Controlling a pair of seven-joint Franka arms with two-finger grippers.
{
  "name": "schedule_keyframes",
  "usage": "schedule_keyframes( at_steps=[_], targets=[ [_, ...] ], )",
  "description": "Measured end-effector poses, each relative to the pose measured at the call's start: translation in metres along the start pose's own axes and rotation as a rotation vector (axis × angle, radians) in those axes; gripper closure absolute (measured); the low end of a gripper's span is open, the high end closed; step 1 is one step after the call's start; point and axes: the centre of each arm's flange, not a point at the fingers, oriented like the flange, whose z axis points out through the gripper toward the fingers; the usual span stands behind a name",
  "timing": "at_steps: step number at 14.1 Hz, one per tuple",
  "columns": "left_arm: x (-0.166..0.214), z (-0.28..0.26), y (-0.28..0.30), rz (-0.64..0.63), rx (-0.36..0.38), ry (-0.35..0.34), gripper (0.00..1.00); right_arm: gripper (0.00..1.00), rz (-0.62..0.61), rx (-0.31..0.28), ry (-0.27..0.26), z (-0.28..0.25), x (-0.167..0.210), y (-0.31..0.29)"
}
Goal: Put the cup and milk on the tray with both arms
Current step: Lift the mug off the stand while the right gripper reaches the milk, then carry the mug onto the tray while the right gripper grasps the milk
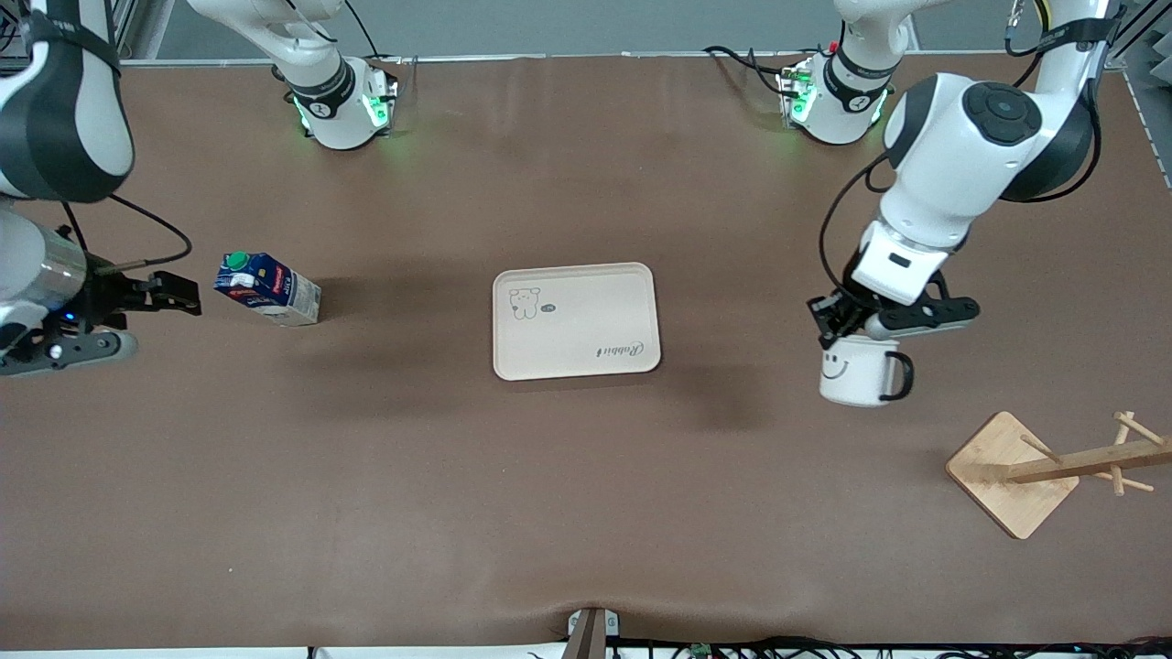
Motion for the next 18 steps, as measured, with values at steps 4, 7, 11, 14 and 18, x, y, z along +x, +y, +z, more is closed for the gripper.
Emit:
schedule_keyframes(
  at_steps=[4,7,11,14,18],
  targets=[
    [-0.009,0.000,0.048,-0.029,0.009,-0.150,0.92,0.00,-0.002,0.032,-0.071,0.036,-0.001,-0.004],
    [-0.026,0.027,0.087,-0.067,-0.011,-0.236,0.92,0.00,-0.002,0.038,-0.097,0.046,-0.012,-0.007],
    [-0.072,0.082,0.143,-0.182,0.006,-0.373,0.92,0.00,0.009,0.044,-0.113,0.069,-0.051,-0.009],
    [-0.101,0.111,0.174,-0.283,0.017,-0.471,0.92,0.00,0.016,0.043,-0.103,0.088,-0.079,-0.012],
    [-0.125,0.144,0.214,-0.400,0.003,-0.612,0.92,0.00,0.027,0.041,-0.074,0.126,-0.091,-0.010]
  ],
)
